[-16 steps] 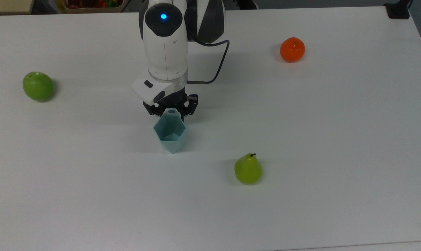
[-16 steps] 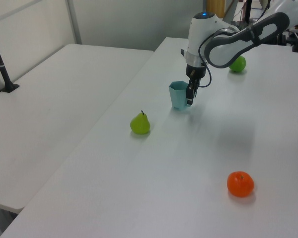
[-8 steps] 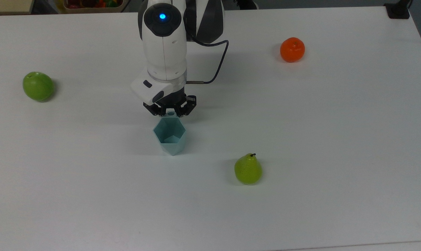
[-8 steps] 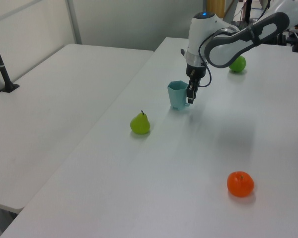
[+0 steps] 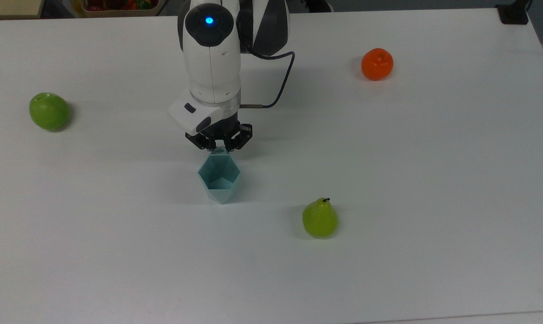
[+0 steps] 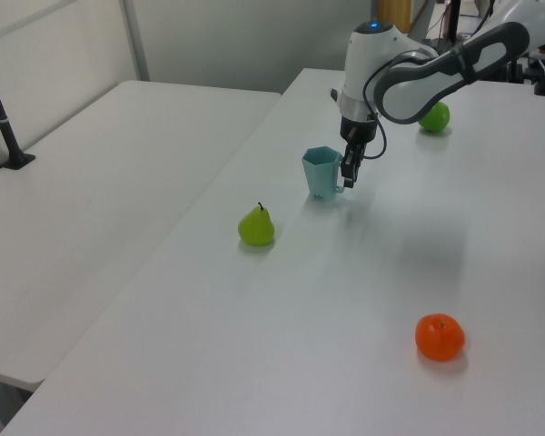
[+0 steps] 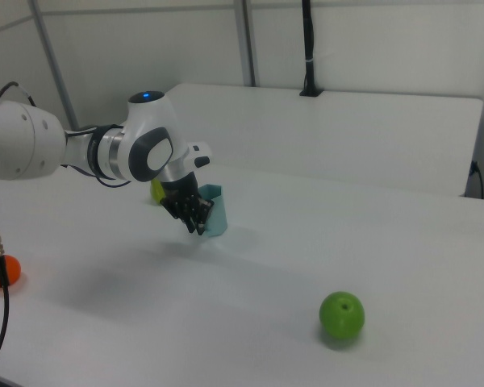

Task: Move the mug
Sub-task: 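Lower the gripper onto the mug rim and close it, then lift the teal mug and carry it toward the green apple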

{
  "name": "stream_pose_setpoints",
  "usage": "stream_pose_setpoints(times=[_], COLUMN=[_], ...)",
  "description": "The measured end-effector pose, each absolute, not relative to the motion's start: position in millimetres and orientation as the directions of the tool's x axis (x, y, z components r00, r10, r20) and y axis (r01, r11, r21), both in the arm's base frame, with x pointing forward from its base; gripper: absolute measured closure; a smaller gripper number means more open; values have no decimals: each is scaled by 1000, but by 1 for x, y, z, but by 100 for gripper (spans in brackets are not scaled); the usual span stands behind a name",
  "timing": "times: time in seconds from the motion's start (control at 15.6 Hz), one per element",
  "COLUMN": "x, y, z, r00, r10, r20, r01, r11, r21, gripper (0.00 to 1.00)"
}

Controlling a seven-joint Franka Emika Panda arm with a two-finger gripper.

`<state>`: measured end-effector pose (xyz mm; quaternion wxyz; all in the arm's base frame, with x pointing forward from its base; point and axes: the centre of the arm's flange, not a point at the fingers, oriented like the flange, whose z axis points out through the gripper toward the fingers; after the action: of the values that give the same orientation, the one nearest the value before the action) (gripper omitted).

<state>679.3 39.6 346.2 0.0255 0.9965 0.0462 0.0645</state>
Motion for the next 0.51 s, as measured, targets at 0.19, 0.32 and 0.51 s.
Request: stream_pose_setpoints(times=[0.19,0.32,0.51], x=[679,680,680], y=[39,37,30], z=[346,350,369], r00=[988,987,985], r10=[94,86,70], r20=[127,132,159], r01=[87,79,62], r11=[-995,-995,-996], r21=[57,56,57], gripper=[77,77,77])
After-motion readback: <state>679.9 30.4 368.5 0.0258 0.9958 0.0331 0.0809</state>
